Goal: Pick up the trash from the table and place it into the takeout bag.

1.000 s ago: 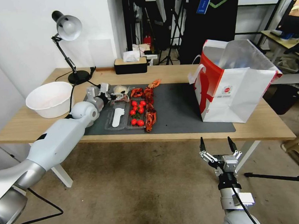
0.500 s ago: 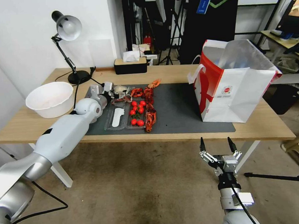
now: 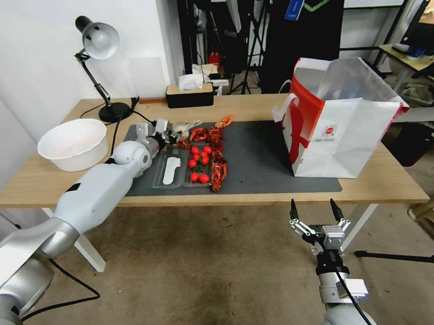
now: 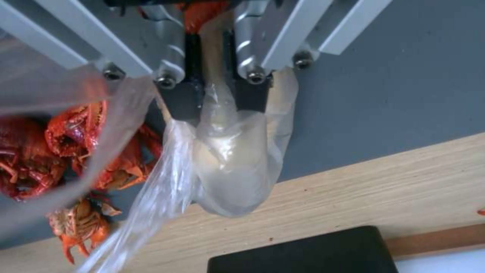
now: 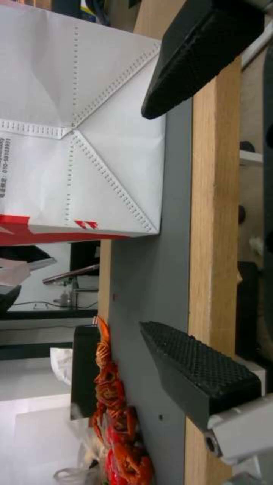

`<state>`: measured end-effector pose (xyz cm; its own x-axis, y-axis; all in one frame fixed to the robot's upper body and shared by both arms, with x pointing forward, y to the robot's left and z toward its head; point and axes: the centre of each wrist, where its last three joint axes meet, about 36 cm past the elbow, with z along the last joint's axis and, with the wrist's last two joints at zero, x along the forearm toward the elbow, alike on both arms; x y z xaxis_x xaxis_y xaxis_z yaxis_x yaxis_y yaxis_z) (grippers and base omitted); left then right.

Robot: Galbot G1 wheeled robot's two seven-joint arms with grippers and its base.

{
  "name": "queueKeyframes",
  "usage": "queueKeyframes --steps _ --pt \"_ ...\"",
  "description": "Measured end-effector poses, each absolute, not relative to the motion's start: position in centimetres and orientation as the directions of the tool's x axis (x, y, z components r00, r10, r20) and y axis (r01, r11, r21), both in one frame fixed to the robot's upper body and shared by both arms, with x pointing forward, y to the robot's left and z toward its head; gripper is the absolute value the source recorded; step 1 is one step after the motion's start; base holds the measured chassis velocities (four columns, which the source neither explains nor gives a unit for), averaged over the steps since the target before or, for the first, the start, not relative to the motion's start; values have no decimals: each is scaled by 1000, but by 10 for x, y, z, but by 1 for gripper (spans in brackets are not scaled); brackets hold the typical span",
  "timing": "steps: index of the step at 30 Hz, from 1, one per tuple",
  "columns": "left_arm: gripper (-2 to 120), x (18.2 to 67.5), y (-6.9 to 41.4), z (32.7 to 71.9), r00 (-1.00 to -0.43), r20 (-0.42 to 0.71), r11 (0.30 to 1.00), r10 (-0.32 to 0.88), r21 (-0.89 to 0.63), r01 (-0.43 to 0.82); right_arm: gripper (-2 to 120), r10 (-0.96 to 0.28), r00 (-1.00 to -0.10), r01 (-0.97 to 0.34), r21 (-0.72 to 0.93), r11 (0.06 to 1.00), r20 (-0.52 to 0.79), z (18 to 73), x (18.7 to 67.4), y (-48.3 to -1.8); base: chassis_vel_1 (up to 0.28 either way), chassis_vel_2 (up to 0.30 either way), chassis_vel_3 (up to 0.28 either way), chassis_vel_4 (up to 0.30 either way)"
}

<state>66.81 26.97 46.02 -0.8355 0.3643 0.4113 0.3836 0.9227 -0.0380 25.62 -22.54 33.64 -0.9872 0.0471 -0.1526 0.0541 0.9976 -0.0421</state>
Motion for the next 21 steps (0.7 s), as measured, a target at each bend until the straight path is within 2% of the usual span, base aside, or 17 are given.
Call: queueKeyframes --steps 2,14,21 --pt "3 670 269 462 -836 411 923 363 -34 384 100 47 -987 54 -42 998 -152 336 256 -225 0 0 0 0" --pt "3 673 271 472 -853 372 924 366 -32 382 100 44 -987 51 -43 998 -155 336 258 -224 0 0 0 0" --pt "2 677 272 500 -878 297 923 375 -36 382 100 42 -987 49 -43 998 -155 336 258 -224 0 0 0 0"
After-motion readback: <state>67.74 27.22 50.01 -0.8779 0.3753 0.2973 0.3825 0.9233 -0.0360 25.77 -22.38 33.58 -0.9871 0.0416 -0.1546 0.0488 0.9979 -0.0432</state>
